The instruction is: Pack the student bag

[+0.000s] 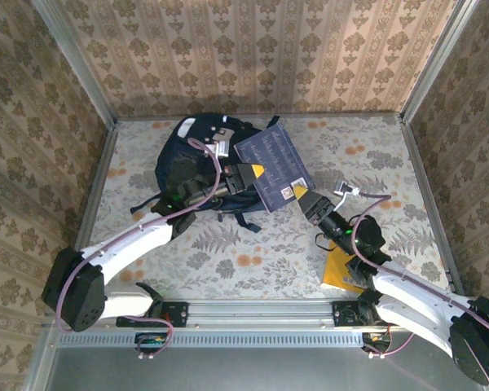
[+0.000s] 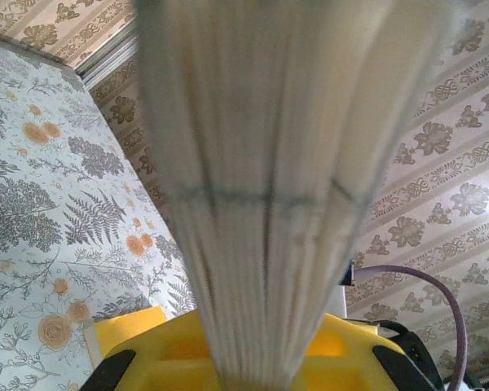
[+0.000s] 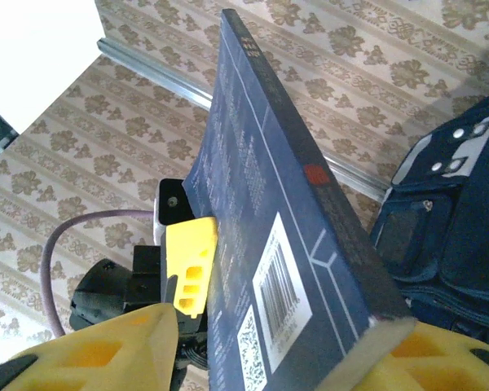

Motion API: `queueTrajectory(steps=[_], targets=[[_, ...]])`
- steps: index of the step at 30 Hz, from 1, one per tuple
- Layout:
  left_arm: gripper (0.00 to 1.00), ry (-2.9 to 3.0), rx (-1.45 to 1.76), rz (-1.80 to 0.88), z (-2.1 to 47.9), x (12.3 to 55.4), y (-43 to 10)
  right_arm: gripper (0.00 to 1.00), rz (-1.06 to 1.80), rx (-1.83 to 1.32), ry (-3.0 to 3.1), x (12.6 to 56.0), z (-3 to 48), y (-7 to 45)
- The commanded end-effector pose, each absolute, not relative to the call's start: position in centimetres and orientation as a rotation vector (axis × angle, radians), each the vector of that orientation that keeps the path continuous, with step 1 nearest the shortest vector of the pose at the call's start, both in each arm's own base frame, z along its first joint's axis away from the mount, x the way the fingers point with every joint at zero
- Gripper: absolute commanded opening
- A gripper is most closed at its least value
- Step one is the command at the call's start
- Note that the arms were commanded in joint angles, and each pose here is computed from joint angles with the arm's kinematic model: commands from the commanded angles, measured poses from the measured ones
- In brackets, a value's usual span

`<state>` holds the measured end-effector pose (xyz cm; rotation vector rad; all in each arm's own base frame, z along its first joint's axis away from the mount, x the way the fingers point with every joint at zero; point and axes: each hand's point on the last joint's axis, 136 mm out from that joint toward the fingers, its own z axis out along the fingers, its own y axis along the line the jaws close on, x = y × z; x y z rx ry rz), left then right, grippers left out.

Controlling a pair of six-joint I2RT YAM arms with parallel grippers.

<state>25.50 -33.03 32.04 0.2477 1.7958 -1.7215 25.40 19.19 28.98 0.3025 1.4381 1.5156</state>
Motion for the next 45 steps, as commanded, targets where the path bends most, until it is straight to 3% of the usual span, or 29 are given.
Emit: queueTrajectory(steps=[1,11,16,17,21,22,25,33,41,45], targets=[[0.00,1.717,0.226,-1.757,33.6,25.8,-33.4,0.47,1.549,0.295,1.312,25.5,32.5,18.9],[0.00,1.738,0.169,-1.805,32.6,26.4,-34.4,0.32,1.546,0.305,1.322,26.8,32.4,20.0],[0.00,1.770,0.161,-1.798,31.7,26.6,-34.6,0.00,1.481,0.335,1.348,27.6,31.4,19.6],[0.01,1.789,0.164,-1.784,31.4,26.7,-34.5,0.00,1.454,0.356,1.366,27.8,30.9,19.3],[0.52,1.987,0.150,-1.542,27.6,28.1,-32.4,0.00,1.243,0.454,1.523,28.3,27.2,16.5],[0.59,2.054,0.147,-1.438,26.6,28.7,-31.5,0.00,1.165,0.480,1.567,28.1,26.2,15.5],[0.66,2.239,0.180,-1.177,24.0,30.2,-29.7,0.00,0.993,0.493,1.630,27.1,24.7,13.1],[0.68,2.489,0.307,-0.918,19.3,36.0,-30.0,0.00,0.786,0.497,1.748,25.0,21.9,9.7],[0.64,2.551,0.446,-0.947,15.8,42.0,-33.6,0.00,0.760,0.399,1.767,23.6,21.9,9.6],[0.58,2.567,0.488,-1.002,14.2,42.9,-35.4,0.00,0.749,0.414,1.765,23.4,20.8,9.1]])
